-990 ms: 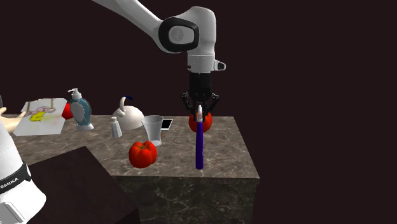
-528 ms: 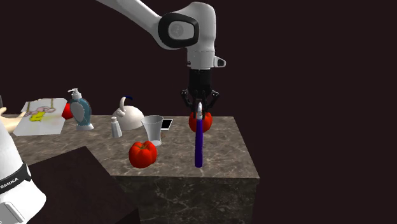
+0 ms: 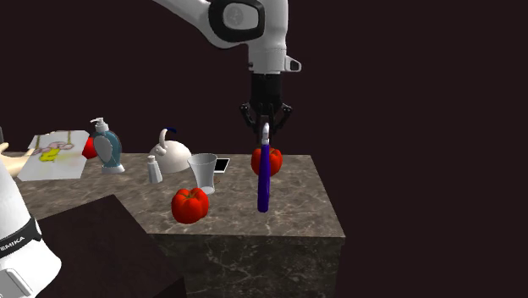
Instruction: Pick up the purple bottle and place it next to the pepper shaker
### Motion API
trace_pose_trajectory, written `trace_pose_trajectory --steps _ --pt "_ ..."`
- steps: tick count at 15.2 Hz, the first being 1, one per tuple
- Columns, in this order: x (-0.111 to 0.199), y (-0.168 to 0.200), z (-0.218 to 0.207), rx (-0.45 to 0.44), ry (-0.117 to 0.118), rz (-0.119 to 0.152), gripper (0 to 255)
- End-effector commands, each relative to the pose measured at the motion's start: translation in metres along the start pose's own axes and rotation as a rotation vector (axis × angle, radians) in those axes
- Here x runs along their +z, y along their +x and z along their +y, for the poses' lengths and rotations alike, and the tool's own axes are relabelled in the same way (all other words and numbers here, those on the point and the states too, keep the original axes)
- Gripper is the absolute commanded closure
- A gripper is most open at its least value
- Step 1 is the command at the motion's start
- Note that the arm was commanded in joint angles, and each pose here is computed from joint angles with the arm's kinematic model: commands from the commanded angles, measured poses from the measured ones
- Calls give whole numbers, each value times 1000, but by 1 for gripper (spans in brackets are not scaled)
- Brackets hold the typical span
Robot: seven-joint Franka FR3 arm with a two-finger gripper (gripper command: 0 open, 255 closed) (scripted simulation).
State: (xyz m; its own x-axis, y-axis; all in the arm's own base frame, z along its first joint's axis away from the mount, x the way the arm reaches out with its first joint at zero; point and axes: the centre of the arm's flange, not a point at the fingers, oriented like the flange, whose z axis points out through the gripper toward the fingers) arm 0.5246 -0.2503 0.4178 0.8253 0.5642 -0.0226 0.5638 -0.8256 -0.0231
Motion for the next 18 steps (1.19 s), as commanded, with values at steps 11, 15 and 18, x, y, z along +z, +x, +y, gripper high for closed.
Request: trace_pose_trajectory --steps 11,15,18 --pt "-63 0 -1 0 0 0 255" --pt "-84 -1 -1 0 0 0 255" --pt "-100 -1 -2 0 0 0 255"
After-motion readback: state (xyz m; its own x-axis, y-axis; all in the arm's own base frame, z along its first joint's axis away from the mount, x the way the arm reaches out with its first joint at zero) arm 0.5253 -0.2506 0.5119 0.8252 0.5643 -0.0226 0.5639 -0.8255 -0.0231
